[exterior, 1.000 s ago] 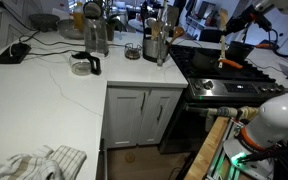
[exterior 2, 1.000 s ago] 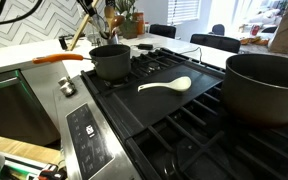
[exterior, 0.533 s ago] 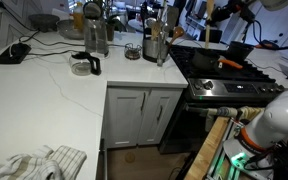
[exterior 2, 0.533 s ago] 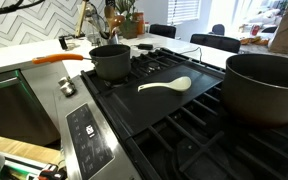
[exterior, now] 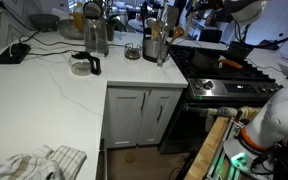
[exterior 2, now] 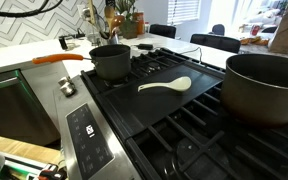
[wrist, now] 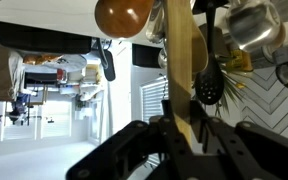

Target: Put the wooden spatula in the kitchen utensils box

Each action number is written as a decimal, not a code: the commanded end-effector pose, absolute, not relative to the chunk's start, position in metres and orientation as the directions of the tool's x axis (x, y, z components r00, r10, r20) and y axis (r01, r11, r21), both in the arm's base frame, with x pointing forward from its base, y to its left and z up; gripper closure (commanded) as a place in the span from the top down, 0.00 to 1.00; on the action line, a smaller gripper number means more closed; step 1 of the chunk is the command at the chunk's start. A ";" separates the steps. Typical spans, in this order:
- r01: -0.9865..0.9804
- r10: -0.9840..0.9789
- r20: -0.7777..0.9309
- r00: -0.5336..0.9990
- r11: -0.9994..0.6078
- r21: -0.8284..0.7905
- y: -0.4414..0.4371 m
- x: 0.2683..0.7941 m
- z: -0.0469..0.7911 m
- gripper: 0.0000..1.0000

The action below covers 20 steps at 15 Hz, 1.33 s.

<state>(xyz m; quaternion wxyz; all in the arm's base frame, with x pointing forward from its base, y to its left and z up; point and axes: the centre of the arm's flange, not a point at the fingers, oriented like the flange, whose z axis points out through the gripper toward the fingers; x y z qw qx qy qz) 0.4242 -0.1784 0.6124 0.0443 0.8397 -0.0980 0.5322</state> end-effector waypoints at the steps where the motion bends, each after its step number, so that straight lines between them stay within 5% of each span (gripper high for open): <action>1: -0.214 -0.097 0.934 0.343 -0.977 -0.023 -0.179 0.446 0.575 0.06; 20: -0.090 -0.085 0.937 0.338 -0.994 -0.058 -0.197 0.486 0.507 0.06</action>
